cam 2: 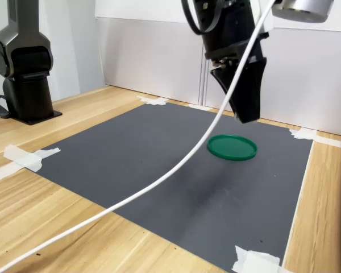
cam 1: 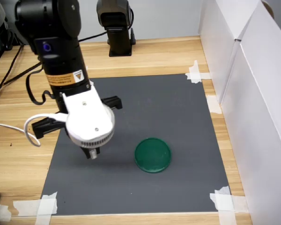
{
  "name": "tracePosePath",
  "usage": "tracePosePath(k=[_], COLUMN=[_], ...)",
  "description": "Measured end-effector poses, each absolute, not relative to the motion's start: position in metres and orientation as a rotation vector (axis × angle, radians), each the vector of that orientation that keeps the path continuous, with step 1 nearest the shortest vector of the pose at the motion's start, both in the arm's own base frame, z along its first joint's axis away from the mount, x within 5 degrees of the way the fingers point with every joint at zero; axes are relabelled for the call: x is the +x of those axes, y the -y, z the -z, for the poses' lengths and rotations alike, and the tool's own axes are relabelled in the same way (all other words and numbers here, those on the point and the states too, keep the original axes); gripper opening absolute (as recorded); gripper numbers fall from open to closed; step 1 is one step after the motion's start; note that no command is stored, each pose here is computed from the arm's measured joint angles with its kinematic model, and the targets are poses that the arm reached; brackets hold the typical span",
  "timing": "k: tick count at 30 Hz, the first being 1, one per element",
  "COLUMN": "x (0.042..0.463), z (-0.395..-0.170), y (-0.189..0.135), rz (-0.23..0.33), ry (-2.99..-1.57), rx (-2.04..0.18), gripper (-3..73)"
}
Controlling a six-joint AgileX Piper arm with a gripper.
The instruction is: Grasp a white terminal and put it in the green lid.
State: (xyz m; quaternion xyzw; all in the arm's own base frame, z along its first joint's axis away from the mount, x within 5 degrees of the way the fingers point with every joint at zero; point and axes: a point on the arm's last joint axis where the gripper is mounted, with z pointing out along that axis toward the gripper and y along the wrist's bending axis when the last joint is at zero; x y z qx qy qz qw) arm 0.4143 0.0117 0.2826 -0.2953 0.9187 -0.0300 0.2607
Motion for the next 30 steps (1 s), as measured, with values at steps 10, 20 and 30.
tracePosePath(k=[10,20,30], x=[0.388,0.374,0.382], z=[-0.272,-0.241,-0.212], y=[-0.056,-0.089,-0.108], rz=[0.052,0.047,0.048], ry=[-2.456,-2.408,-2.417], rx=[-1.003,-1.121,-1.172], gripper=[9.9,9.9,9.9])
